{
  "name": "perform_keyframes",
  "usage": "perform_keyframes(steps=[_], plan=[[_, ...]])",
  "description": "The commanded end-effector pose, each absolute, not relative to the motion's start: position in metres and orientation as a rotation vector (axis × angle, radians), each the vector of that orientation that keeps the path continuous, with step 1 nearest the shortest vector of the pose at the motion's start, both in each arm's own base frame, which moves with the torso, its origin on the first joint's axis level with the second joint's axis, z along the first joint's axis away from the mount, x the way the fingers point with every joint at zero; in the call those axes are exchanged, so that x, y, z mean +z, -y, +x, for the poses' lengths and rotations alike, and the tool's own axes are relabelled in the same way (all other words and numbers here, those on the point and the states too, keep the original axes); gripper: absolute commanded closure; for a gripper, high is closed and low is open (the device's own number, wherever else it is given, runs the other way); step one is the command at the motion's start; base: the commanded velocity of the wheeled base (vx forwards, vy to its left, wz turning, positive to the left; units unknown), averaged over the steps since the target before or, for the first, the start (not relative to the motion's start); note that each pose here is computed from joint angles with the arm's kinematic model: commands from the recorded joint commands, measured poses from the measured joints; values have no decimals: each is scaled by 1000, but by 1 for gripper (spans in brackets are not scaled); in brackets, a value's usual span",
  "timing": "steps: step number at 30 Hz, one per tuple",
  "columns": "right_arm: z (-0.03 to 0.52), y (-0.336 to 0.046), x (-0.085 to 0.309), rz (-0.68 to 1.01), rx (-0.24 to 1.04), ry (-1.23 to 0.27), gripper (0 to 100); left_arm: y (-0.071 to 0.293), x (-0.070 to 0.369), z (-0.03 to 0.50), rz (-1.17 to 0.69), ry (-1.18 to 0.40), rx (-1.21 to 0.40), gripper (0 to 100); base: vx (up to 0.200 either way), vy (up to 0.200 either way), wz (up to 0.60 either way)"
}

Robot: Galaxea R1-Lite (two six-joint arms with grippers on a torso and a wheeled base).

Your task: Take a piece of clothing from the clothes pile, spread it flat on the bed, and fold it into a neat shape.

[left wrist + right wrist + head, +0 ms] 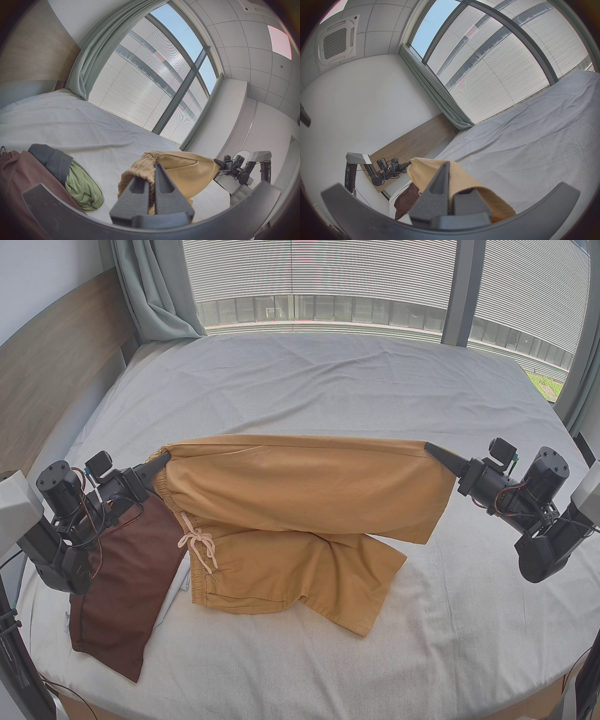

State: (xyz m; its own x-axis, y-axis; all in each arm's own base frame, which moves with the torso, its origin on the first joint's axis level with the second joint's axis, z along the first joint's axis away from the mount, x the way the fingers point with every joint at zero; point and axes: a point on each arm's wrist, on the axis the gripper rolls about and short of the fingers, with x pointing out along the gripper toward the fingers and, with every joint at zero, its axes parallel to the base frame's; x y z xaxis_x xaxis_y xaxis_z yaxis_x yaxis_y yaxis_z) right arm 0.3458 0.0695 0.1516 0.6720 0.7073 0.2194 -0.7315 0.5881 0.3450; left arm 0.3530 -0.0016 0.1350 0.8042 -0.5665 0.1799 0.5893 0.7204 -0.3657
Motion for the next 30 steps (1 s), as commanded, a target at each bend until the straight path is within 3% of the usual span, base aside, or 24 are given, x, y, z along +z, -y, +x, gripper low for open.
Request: perform_keyframes(steps=[1,30], plan=[[360,-70,140,433,829,50,100,1,124,364,-432,43,-631,100,0,0,0],[423,-69,122,432,811,130,100,9,100,411,-469,90,-547,100,0,0,0]])
